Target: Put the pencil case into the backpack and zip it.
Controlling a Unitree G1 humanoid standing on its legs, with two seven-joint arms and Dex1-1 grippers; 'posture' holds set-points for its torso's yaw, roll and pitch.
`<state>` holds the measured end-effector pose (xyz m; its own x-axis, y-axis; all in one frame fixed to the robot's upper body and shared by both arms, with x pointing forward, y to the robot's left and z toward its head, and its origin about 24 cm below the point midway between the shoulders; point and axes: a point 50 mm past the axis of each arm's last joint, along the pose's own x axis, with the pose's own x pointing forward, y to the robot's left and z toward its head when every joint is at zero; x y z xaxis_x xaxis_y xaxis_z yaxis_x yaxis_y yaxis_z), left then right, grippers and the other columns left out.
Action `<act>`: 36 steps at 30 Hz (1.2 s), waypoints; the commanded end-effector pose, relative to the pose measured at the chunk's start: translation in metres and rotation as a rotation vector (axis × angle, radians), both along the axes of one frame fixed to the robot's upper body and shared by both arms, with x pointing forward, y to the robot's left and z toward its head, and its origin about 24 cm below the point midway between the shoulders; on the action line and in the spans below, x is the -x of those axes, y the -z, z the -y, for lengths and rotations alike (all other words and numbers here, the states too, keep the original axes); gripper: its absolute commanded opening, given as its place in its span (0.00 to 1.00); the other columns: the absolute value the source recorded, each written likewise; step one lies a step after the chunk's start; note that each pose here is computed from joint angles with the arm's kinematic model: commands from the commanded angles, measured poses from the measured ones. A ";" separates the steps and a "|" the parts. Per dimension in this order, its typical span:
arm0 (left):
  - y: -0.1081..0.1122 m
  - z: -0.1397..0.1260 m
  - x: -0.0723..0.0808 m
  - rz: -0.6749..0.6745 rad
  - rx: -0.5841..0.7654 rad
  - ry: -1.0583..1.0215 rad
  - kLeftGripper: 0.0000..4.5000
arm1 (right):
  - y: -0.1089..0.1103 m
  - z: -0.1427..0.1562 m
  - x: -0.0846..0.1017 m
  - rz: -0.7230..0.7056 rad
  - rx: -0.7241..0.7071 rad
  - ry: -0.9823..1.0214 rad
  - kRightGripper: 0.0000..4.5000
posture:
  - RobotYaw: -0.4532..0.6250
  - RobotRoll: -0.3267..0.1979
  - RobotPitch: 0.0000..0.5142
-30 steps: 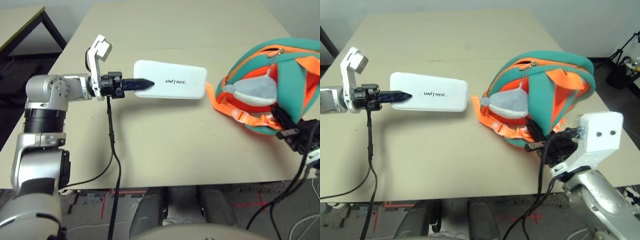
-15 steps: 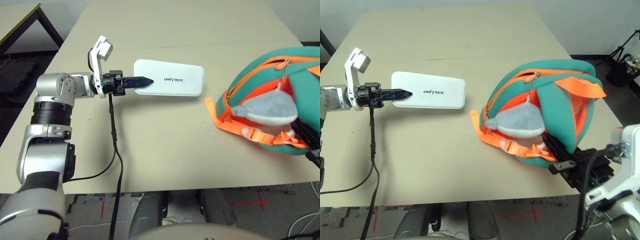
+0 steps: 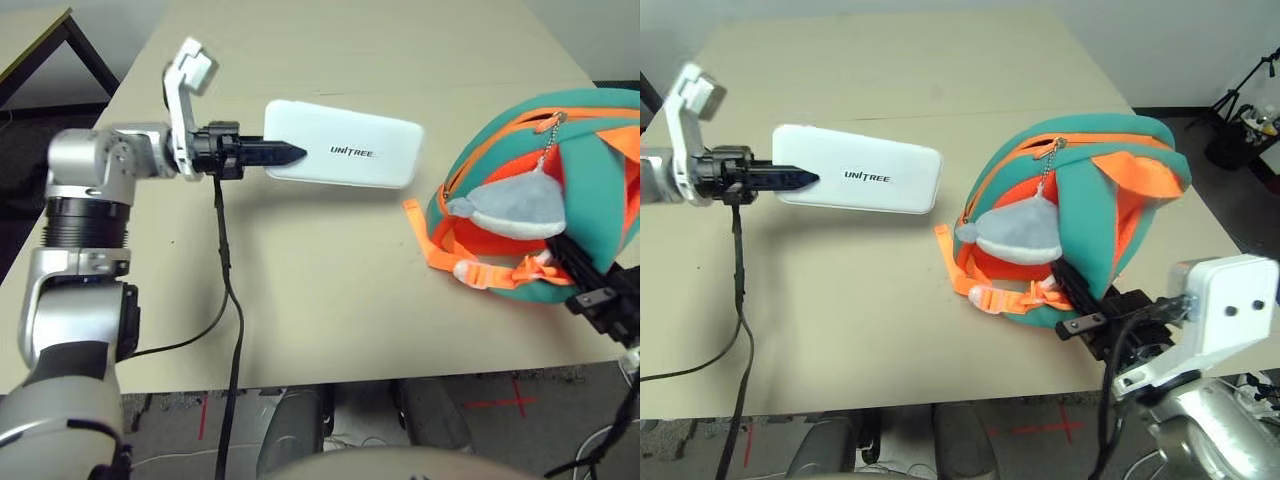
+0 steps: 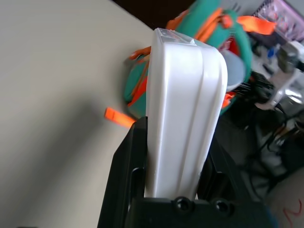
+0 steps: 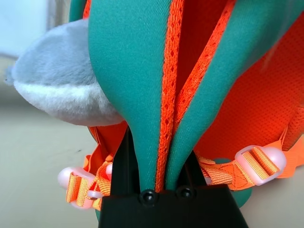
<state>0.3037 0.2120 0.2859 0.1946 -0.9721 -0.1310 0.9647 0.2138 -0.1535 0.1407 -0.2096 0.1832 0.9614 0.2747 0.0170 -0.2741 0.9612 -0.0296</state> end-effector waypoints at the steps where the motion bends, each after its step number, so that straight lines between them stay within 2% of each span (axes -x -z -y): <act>1: -0.026 0.007 0.012 0.110 -0.007 0.062 0.31 | 0.006 0.000 0.000 -0.026 0.004 -0.017 0.05 | 0.26 0.62 0.27; 5: -0.032 0.020 0.011 0.128 -0.013 0.099 0.31 | 0.007 0.003 -0.002 -0.021 0.003 -0.007 0.05 | 0.27 0.62 0.28; 13: -0.028 0.046 -0.006 0.206 -0.062 0.152 0.31 | 0.003 0.005 -0.005 0.001 0.007 0.004 0.05 | 0.25 0.62 0.28; 26: -0.018 0.047 -0.028 0.251 -0.161 0.160 0.31 | -0.001 0.005 -0.010 0.025 0.014 0.002 0.05 | 0.23 0.62 0.29; 36: -0.007 0.067 -0.032 0.238 -0.150 0.242 0.31 | -0.001 0.005 -0.014 0.037 0.018 -0.001 0.05 | 0.22 0.62 0.29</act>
<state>0.3369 0.1506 0.2896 0.0311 -0.9661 -0.2562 0.9973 0.0130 0.0723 0.1550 -0.2140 0.1863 0.9590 0.2763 0.0626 -0.2734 0.9605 -0.0523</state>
